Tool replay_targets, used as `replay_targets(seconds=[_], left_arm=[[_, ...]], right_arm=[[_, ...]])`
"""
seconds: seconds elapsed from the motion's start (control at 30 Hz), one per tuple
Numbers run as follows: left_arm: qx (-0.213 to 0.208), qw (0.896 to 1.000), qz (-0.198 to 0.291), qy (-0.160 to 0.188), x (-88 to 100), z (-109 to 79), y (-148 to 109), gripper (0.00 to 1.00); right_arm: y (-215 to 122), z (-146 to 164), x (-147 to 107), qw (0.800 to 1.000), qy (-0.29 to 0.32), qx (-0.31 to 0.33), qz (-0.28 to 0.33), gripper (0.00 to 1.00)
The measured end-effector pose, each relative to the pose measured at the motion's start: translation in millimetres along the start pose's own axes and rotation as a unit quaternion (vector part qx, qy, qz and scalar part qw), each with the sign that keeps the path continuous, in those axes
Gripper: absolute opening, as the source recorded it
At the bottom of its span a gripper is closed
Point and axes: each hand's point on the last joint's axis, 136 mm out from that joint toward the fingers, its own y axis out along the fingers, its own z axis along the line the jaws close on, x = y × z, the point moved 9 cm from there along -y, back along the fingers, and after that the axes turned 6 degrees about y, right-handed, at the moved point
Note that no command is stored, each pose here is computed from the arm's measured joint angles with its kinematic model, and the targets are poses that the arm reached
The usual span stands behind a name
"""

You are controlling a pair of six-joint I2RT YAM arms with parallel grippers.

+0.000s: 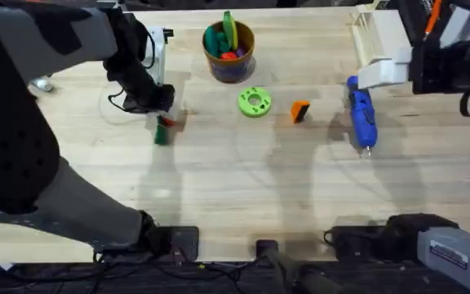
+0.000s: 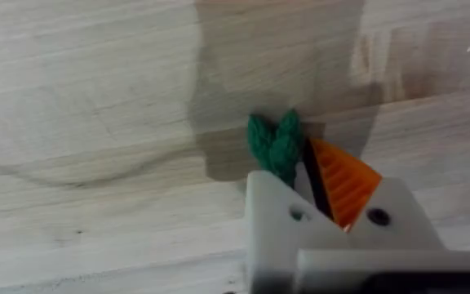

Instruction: Pick up the gripper from the table and insert it into the empty holder that is missing its gripper. Then pick up a screw, insert it into the mounting hole, and use the screwdriver to tighten it. Finally, clean up the table by picking up the vegetable and placing it into the bucket.

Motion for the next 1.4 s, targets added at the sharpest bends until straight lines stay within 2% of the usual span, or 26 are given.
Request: replay_targets(seconds=[0.27,0.37,0.47,0.63,0.7,0.83,0.9,1.2,1.4], left_arm=[[0.001,1.0,0.007,0.004,-1.2,-2.9,-0.7,0.005],[0.01,1.0,0.002,0.019,-0.8,-12.5,-6.7,0.005],[0.021,0.999,-0.03,0.036,-1.3,-27.0,-26.6,0.005],[0.042,0.99,-0.123,0.049,-9.0,-40.1,-86.6,0.009],[0.053,0.984,-0.164,0.05,-15.5,-42.4,-109.8,0.313],[0.063,0.973,-0.217,0.052,-32.2,-47.7,-139.4,0.927],[0.066,0.968,-0.236,0.051,-38.4,-49.6,-149.0,0.98],[0.088,0.948,-0.304,0.038,-65.2,-54.6,-181.0,0.985],[0.083,0.939,-0.334,0.015,-84.9,-56.8,-172.8,0.986]], right_arm=[[0.0,0.0,0.0,1.0,0.0,0.0,0.0,0.992],[0.0,0.0,0.0,1.0,0.0,0.0,0.0,0.992],[0.0,0.0,0.0,1.0,0.0,0.0,0.0,0.992],[0.0,0.0,0.0,1.0,0.0,0.0,0.0,0.993],[0.0,0.0,0.0,1.0,0.0,0.0,0.0,0.992],[0.0,0.0,0.0,1.0,0.0,0.0,0.0,0.992],[0.0,0.0,0.0,1.0,0.0,0.0,0.0,0.992],[0.0,0.0,0.0,1.0,0.0,0.0,0.0,0.992],[0.0,0.0,0.0,1.0,0.0,0.0,0.0,0.992]])
